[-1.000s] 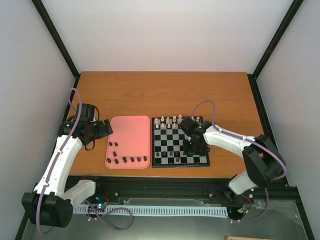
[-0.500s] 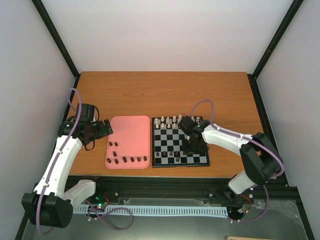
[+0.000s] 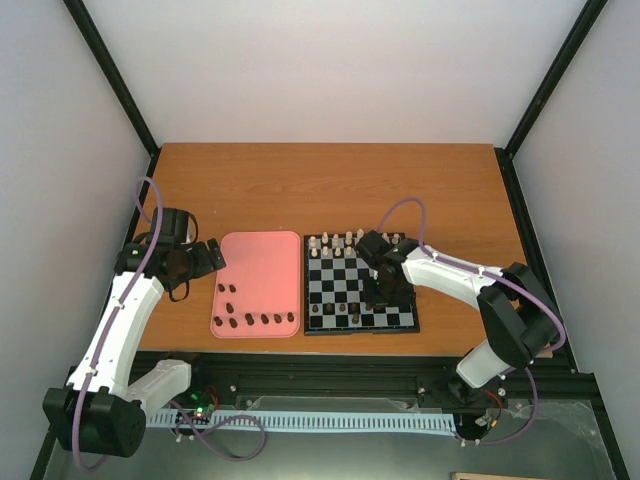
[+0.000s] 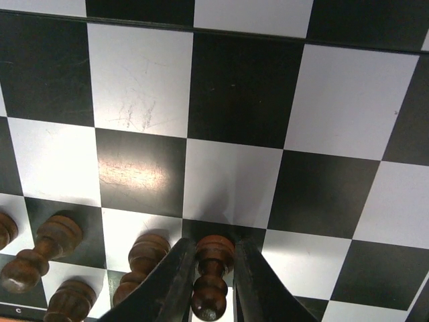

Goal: Set up the chess pieces on the board
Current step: Place the chess piece on the chessboard, then pick up the chess piece from the storage box.

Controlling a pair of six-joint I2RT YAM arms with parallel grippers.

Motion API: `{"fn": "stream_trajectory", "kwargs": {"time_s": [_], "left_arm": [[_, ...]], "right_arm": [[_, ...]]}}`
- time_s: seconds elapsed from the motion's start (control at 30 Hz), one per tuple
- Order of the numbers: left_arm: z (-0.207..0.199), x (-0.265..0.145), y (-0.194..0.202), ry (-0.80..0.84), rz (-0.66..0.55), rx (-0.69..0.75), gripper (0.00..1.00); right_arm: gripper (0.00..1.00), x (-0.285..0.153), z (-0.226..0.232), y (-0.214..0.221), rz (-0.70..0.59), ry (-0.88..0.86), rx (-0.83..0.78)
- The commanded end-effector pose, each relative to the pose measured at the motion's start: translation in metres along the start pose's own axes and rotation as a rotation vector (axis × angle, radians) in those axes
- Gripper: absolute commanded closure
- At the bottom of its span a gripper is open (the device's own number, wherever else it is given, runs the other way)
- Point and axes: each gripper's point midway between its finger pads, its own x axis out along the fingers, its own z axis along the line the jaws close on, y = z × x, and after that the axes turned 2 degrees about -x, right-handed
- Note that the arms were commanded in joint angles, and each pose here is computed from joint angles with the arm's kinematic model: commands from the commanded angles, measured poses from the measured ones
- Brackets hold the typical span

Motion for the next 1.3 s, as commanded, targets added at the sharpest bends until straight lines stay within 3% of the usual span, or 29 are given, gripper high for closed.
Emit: {"fn": "stream_trajectory", "kwargs": {"time_s": [0.0,0.2,0.37,0.9,1.07,1.27], "left_arm": [[0.0,0.0,-0.003,0.003,-0.013,-0.006,0.0],[-0.001,0.0,-0.005,0.006,-0.014,-0.006,0.0],[0.0,0.0,-0.003,0.003,-0.013,-0.008,0.0],[0.0,-0.003,-0.004,0.004,-0.021,-0.01,0.0],[-0.002,-0.006,-0.009,0.005,-0.031,-0.002,0.0],[-0.004,-0.012,-0.015,0.008,-0.047,0.001,0.0]], "right_arm": [[0.83,-0.003,-0.007,0.004,-0.006,0.014,0.012],[0.82,-0.005,-0.006,0.005,-0.008,0.002,0.002],[0.61,-0.011,0.002,-0.002,-0.033,-0.031,-0.023],[0.61,-0.048,0.001,-0.049,-0.181,0.06,-0.024],[0.62,-0.067,0.043,-0.079,-0.227,-0.019,-0.1],[0.63,-0.084,0.132,-0.102,-0.253,-0.143,-0.245]]}}
